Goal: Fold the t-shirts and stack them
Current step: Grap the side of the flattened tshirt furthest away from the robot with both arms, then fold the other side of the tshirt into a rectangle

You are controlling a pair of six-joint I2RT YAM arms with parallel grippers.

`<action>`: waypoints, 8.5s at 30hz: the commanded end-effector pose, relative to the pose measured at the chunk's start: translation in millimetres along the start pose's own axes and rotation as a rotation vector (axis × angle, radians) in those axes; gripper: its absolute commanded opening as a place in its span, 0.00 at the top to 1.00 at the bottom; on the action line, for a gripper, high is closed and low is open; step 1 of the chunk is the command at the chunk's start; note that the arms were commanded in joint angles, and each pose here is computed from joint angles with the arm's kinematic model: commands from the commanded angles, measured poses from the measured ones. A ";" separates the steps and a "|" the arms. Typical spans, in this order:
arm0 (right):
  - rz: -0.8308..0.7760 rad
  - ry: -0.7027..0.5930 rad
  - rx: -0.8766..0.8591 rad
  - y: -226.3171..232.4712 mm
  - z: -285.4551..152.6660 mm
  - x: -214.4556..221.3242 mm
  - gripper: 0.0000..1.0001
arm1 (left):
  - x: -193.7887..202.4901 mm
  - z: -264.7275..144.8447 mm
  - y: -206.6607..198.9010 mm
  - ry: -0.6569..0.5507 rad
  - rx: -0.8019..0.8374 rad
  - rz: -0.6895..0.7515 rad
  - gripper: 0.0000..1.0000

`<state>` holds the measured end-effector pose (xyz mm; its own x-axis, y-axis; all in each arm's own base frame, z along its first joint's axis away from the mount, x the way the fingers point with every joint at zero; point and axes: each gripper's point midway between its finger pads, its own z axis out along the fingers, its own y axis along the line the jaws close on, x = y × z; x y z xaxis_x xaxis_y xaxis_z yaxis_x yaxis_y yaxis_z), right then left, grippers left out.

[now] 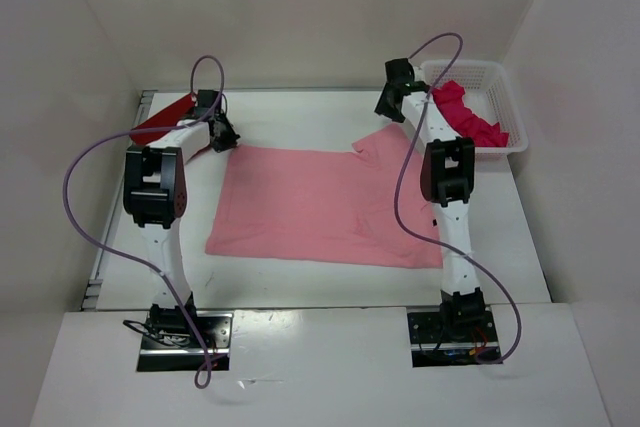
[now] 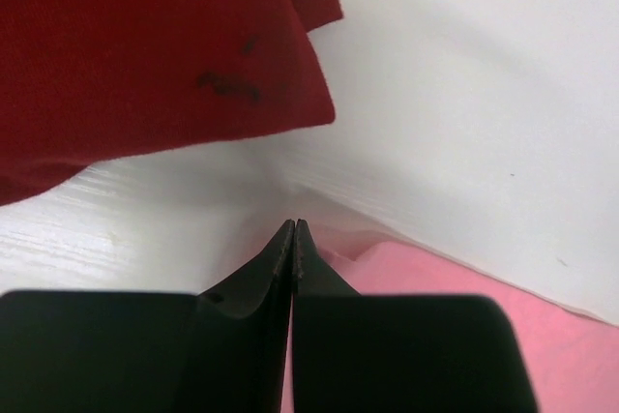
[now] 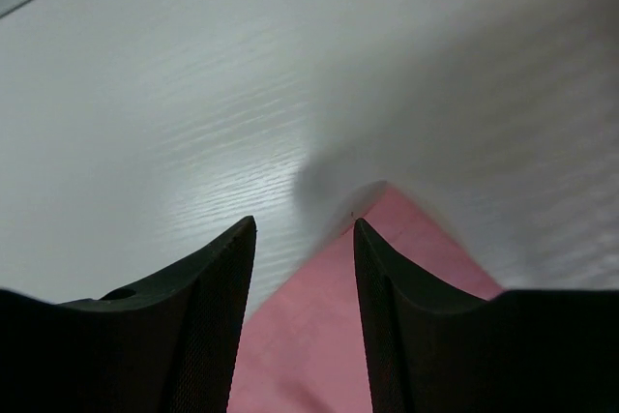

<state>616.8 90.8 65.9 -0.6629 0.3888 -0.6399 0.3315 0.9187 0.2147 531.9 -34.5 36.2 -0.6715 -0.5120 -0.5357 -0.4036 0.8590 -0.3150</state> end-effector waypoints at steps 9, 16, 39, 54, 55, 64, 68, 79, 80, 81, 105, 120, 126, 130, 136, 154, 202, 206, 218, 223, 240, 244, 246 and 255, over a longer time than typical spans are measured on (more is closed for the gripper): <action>-0.039 -0.070 0.149 -22.4 15.8 -24.4 0.42 | -26.1 -29.5 -22.3 -0.087 0.082 -0.018 1.00; -0.051 -0.062 0.215 -36.1 18.4 -18.1 0.42 | -24.4 -30.0 -24.9 -0.077 0.097 -0.017 1.00; -0.046 -0.027 0.199 -35.1 6.3 -12.7 0.99 | -21.0 -36.4 -26.8 -0.075 0.119 -0.025 1.00; -0.012 -0.064 0.155 -63.7 -134.1 -27.1 1.00 | -45.2 -76.9 -28.4 -0.179 0.143 0.008 1.00; -0.013 -0.059 0.157 -68.1 -143.1 -22.0 1.00 | -43.5 -81.5 -27.2 -0.176 0.142 0.008 1.00; -0.029 0.072 0.157 -124.3 -220.2 73.3 1.00 | -12.2 -115.5 3.6 -0.161 0.116 0.004 1.00; -0.039 0.132 0.163 -144.2 -246.3 110.7 1.00 | 1.4 -134.3 17.5 -0.157 0.105 -0.004 1.00; -0.008 0.237 0.139 -151.7 -299.7 143.5 0.98 | 40.2 -151.3 63.3 -0.074 0.066 -0.060 1.00; 0.003 0.249 0.130 -151.1 -305.1 147.0 0.96 | 44.4 -149.8 65.6 -0.065 0.060 -0.061 1.00; 0.022 0.268 0.128 -151.6 -307.1 153.9 0.95 | 48.7 -148.4 67.8 -0.055 0.055 -0.062 1.00; 0.009 0.248 -0.055 -86.1 -253.6 167.0 1.00 | 68.2 -154.0 25.3 -0.010 0.219 -0.070 0.69; -0.116 0.248 0.019 -56.3 -150.7 176.1 0.57 | 124.4 -100.0 2.2 0.146 0.240 -0.061 0.69; -0.125 0.267 0.013 -53.2 -145.8 183.9 0.57 | 132.6 -97.7 3.3 0.165 0.234 -0.056 0.69; -0.138 0.307 0.010 -54.6 -142.5 194.4 0.61 | 131.8 -97.0 4.5 0.159 0.226 -0.056 0.69; -0.152 0.291 0.021 -54.6 -153.3 190.5 0.73 | 135.4 -96.5 7.0 0.167 0.221 -0.056 0.69; -0.213 0.348 0.004 -46.7 -191.0 205.6 0.99 | 134.9 -97.9 6.5 0.161 0.226 -0.065 0.69; -0.190 0.711 -0.050 -75.0 -300.4 317.8 0.94 | 108.6 -117.4 -17.2 0.111 0.308 -0.038 0.67; -0.200 0.666 -0.056 -78.4 -311.0 303.6 0.89 | 92.5 -128.5 -29.4 0.077 0.344 -0.033 0.67; -0.163 0.479 0.225 -114.2 -194.1 229.4 0.97 | 94.6 -131.5 -35.3 0.092 0.380 -0.029 0.66; -0.149 0.480 0.290 -128.8 -194.0 237.8 0.99 | 99.4 -135.7 -37.2 0.098 0.407 -0.054 0.66; -0.208 0.811 0.172 -109.5 -308.4 314.1 0.95 | 81.1 -164.6 -51.7 0.019 0.490 -0.028 0.64; -0.146 0.715 0.152 -102.3 -303.4 288.5 0.94 | 82.9 -160.6 -53.1 0.038 0.491 -0.037 0.63; -0.097 0.621 0.161 -104.9 -285.8 261.1 0.94 | 84.0 -161.5 -54.3 0.044 0.499 -0.036 0.63; 0.074 0.359 0.384 -152.0 -202.5 209.5 0.99 | 91.4 -157.5 -56.0 0.071 0.502 -0.031 0.63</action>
<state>252.0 66.7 43.1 -0.8774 0.4591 -0.1390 0.4728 0.8767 -0.0889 390.1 -121.8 120.1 -0.7140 -0.5335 -0.4534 -0.1349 0.7403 -0.6586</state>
